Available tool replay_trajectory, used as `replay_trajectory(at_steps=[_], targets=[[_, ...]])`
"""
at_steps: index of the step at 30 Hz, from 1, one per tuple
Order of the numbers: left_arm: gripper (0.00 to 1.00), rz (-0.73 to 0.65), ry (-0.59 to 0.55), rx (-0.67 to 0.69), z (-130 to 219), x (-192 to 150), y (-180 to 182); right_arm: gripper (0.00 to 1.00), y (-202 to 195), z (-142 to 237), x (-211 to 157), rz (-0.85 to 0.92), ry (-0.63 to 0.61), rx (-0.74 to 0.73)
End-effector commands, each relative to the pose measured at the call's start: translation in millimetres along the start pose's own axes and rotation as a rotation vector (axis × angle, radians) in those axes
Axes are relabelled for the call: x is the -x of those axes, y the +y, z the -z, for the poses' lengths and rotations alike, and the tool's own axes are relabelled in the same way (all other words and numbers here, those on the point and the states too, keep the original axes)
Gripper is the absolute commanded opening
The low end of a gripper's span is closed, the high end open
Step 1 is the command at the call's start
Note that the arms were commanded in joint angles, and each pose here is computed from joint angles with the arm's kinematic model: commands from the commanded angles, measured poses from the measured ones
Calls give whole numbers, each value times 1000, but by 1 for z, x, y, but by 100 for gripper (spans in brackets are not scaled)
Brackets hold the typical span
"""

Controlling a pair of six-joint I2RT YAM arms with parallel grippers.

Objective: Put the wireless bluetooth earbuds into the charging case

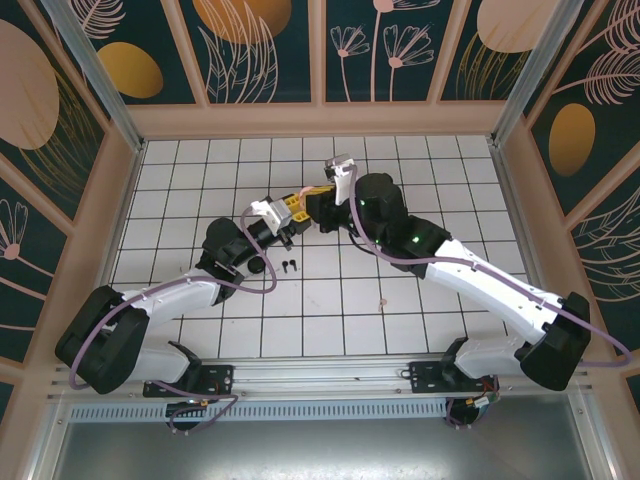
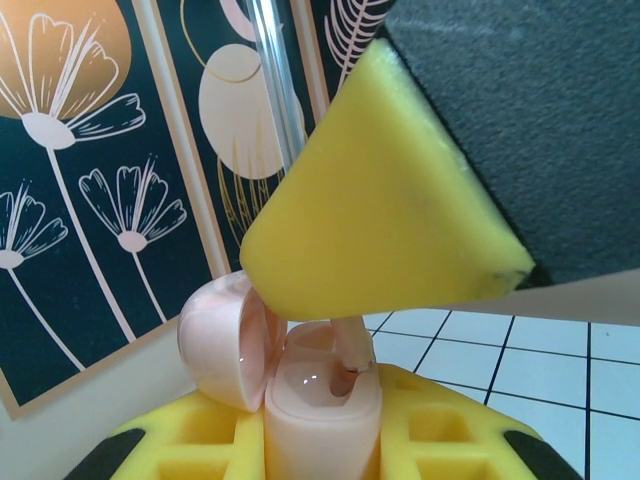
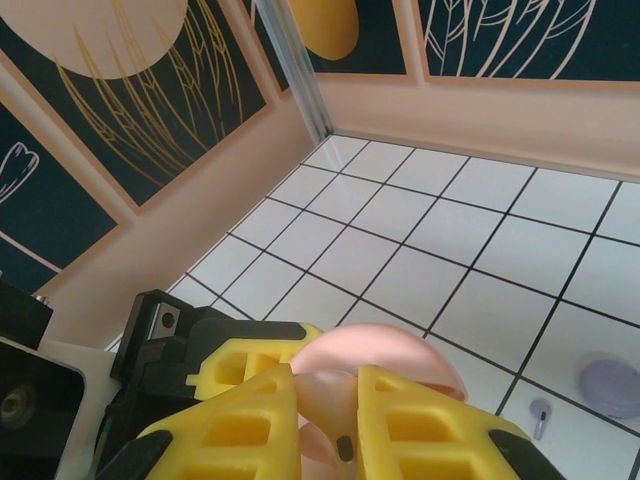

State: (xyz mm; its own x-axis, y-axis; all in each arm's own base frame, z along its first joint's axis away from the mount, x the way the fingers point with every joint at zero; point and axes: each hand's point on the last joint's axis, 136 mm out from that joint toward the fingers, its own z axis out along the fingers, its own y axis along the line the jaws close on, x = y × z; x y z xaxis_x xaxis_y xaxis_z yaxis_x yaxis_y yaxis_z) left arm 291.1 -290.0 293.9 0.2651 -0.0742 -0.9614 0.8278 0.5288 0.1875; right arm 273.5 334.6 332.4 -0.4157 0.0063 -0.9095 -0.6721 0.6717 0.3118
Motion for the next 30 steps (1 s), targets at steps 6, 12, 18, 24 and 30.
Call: replay_trajectory(at_steps=[6,12,18,24,30], targets=[[0,-39,-123,-38,-6,44,-7,16,-3,-14,-23,28,54,-27],[0,-41,-132,-32,-5,48,-7,15,-6,-15,-32,20,68,-30],[0,-41,-149,-16,-4,54,-4,15,-4,-12,-53,21,114,-19],[0,-36,-152,-12,-5,56,-3,15,-5,-9,-64,15,130,-35],[0,-23,-140,-18,-5,51,-4,29,-5,-9,-45,12,97,-63]])
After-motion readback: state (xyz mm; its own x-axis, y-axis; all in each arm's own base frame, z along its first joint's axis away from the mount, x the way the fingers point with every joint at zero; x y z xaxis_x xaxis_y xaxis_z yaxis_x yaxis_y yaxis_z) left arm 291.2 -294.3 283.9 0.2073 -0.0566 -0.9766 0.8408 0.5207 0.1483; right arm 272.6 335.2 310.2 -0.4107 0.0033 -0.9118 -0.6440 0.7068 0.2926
